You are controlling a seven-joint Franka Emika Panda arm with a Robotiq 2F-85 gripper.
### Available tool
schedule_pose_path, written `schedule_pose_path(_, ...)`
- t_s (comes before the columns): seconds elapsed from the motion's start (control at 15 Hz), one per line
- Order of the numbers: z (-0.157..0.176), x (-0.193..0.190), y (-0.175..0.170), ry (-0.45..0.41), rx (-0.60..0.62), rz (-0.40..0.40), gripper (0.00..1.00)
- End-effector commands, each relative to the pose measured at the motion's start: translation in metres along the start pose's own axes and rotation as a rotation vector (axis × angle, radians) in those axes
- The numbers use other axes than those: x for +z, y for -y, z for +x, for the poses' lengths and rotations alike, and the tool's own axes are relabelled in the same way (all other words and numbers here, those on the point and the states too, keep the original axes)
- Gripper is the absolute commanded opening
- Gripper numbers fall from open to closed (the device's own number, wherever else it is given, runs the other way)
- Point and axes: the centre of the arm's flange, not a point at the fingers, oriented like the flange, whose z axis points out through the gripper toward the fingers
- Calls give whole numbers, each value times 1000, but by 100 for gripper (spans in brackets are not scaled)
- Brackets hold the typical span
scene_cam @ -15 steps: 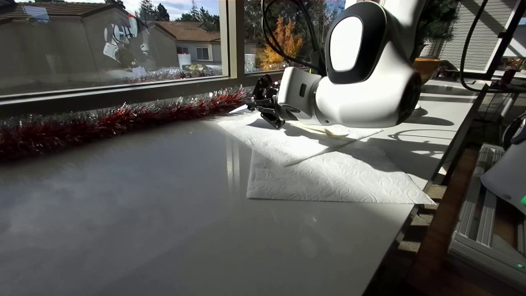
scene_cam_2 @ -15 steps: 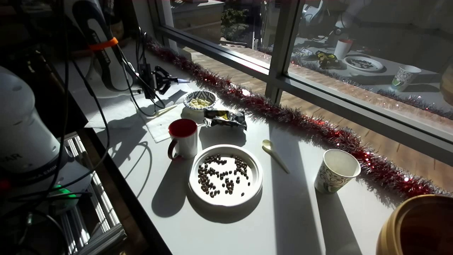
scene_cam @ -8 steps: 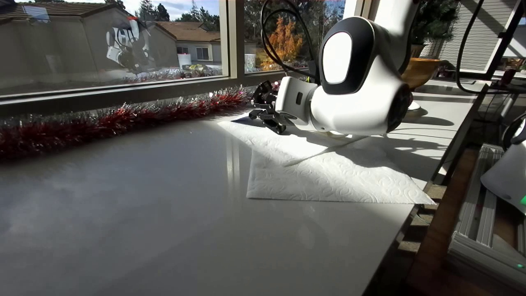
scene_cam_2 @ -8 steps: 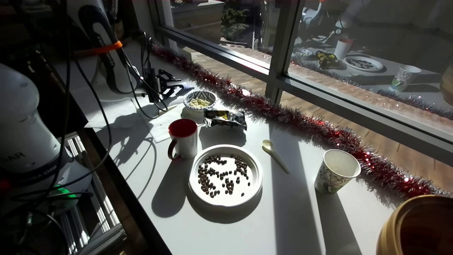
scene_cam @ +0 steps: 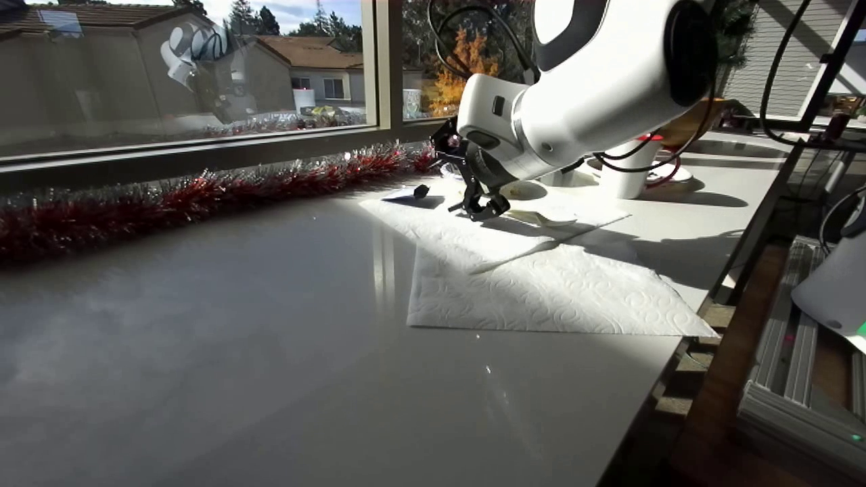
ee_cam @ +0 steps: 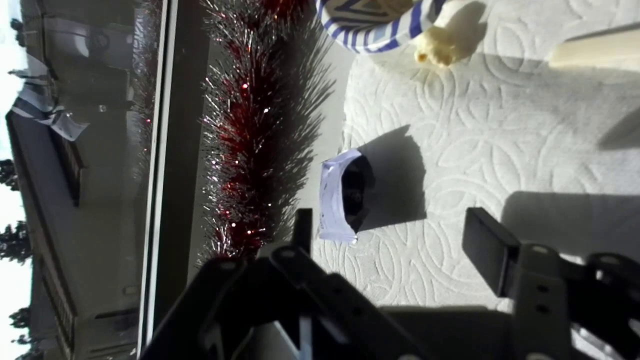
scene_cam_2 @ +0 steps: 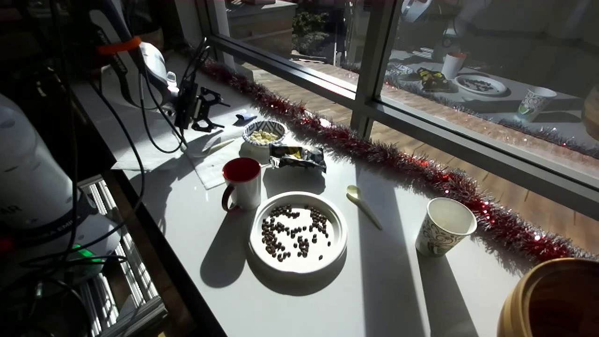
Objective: Move the blue packet to the left side of blue plate
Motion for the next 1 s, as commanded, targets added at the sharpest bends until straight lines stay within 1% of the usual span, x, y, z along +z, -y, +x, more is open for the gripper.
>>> schedule_pose_path(0.0, -17, -71, -50, -15, 158, 81, 100)
schedule_pose_path(0.13, -26, -92, -72, -9, 276, 133, 100)
schedule_pose_path(0.2, -34, -100, -83, -7, 327, 177, 100)
schedule_pose_path(0.27, -43, -109, -92, -32, 383, 215, 100)
schedule_pose_path(0.33, -54, -116, -99, -87, 437, 237, 100)
schedule_pose_path(0.47, -80, -130, -113, -135, 555, 263, 100)
schedule_pose_path(0.53, -94, -138, -121, -134, 613, 276, 100)
schedule_pose_path(0.6, -111, -145, -125, -140, 676, 282, 100)
schedule_pose_path(0.67, -126, -154, -129, -127, 732, 256, 100)
schedule_pose_path(0.73, -130, -158, -135, -123, 781, 221, 100)
schedule_pose_path(0.8, -101, -105, -132, -133, 695, 248, 100)
schedule_pose_path(0.93, -115, -104, -143, -122, 746, 226, 100)
